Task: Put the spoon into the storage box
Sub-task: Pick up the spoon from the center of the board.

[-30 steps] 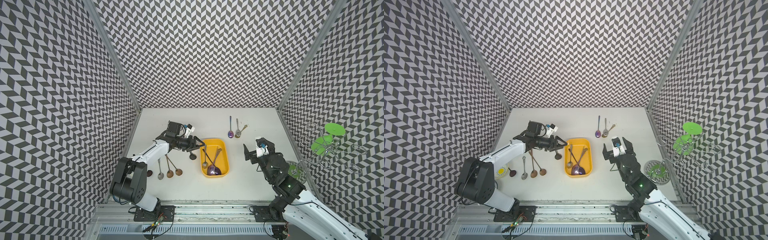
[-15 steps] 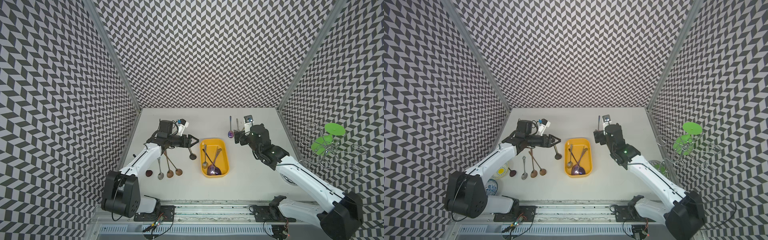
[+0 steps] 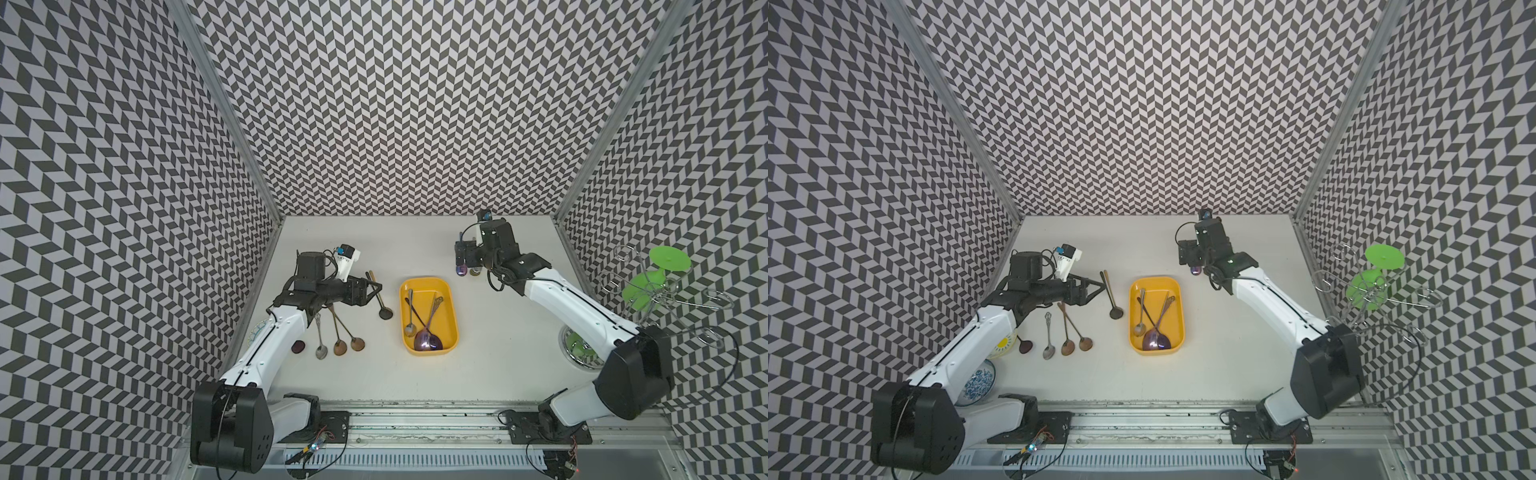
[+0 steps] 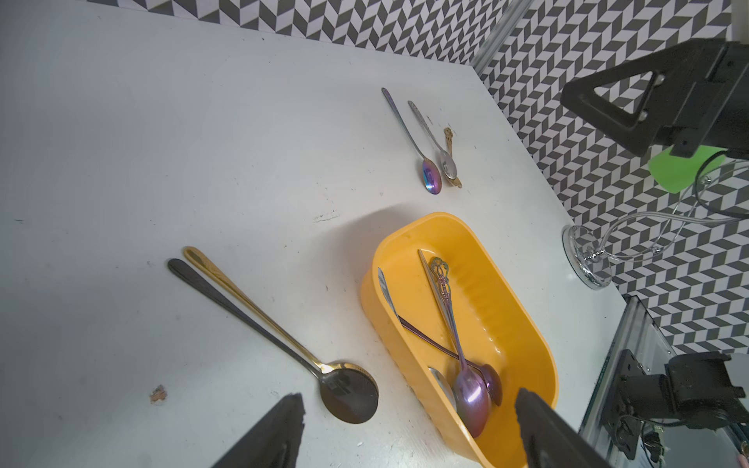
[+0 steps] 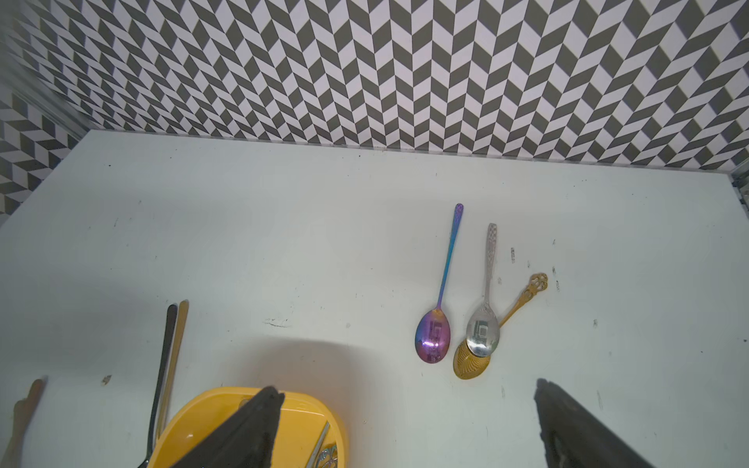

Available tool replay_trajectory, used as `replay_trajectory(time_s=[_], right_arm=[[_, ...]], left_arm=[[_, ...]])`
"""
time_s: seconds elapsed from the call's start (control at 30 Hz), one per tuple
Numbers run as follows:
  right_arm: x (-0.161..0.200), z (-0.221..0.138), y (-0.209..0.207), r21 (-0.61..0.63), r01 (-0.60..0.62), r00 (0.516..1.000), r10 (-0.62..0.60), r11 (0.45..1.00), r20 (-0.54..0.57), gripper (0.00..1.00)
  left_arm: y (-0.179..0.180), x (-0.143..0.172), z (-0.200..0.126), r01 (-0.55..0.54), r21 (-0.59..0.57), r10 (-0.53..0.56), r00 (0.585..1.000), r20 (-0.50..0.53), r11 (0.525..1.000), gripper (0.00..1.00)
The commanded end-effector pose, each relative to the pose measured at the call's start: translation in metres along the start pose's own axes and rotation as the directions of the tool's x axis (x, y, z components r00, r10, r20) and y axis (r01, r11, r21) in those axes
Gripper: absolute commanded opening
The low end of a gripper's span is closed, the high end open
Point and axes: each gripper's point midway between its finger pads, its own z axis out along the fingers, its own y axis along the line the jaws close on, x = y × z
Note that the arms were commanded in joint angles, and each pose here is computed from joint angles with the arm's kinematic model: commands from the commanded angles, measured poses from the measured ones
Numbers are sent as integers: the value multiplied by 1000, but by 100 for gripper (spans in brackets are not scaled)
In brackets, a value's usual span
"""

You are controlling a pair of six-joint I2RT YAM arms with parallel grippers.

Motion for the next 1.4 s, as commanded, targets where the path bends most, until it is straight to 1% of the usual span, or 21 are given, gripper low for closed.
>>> replay_trajectory(time_s=[0.0,0.23,0.5,0.7,0.77,0.9,1.03,1.27,1.37], right_arm=[[-7,13,1,-1,-58,998,58,998,-23,98],[-3,54,-7,34,-108,988,111,994,-110,95],[5,101,-2,37,-130,972,135,991,-192,91],[14,139,-7,82,-140,957,156,987,-246,87],[17,151,-8,90,-144,952,163,985,-260,83],[27,173,-18,125,-159,938,189,979,-292,80],[43,191,-28,150,-168,922,209,974,-326,73],[71,215,-41,166,-178,892,230,970,-389,53],[78,222,-43,170,-169,888,225,971,-402,47]], left_arm=[[3,-6,-8,-50,-20,51,998,38,999,90],[14,-5,-17,-56,-62,60,996,64,997,99],[18,1,-20,-69,-79,74,995,66,994,99],[19,1,-20,-71,-89,77,995,67,993,99],[20,2,-19,-67,-94,73,995,66,993,99],[21,2,-19,-67,-97,73,995,66,993,99],[21,1,-19,-66,-99,72,995,65,993,99],[23,1,-18,-56,-106,63,996,64,993,99],[23,1,-18,-55,-109,62,996,63,992,99]])
